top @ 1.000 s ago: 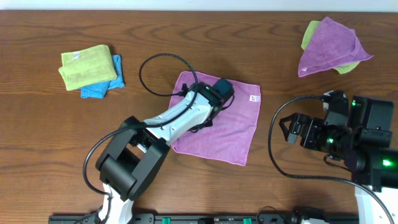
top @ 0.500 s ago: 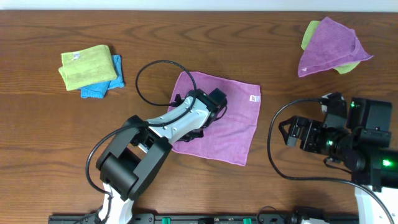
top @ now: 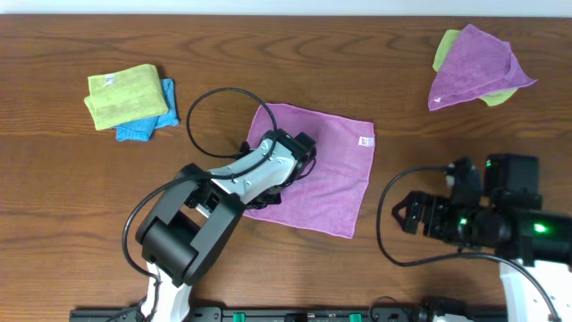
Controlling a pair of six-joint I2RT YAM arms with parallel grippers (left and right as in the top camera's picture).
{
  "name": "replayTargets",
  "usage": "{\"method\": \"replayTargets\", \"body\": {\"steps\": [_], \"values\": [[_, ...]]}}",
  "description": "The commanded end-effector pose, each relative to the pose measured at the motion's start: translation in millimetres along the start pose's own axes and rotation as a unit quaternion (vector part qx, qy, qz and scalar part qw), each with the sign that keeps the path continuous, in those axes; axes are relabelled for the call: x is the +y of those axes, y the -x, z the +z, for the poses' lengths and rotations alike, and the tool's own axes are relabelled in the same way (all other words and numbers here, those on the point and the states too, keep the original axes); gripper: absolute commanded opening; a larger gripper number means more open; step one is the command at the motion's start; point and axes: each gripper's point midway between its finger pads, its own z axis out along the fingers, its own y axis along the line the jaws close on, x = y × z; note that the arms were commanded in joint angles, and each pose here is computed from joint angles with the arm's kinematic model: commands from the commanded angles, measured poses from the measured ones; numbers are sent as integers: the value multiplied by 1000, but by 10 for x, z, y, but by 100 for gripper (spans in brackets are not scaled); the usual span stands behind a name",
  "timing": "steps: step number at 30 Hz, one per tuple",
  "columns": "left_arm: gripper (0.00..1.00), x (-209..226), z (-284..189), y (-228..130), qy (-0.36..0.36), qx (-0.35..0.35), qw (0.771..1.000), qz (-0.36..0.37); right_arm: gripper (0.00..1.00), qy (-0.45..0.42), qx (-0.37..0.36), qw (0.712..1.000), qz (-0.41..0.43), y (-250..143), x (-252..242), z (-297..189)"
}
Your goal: Fold the cloth
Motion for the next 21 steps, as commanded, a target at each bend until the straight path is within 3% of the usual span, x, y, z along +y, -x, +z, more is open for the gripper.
{"method": "replayTargets", "body": {"steps": [1, 6, 14, 21], "values": [[8, 121, -26, 24, 8, 0, 1000, -6, 99, 21, 28, 999, 7, -148, -15, 171], [17, 225, -353, 122, -54, -24, 997, -52, 99, 34, 43, 998, 18, -240, -58, 370], [50, 424, -647, 239, -126, -33, 986, -101, 99, 67, 44, 995, 66, -244, -5, 519], [52, 558, -550, 294, -138, 2, 984, -109, 99, 108, 50, 984, 129, -268, 54, 697]]}}
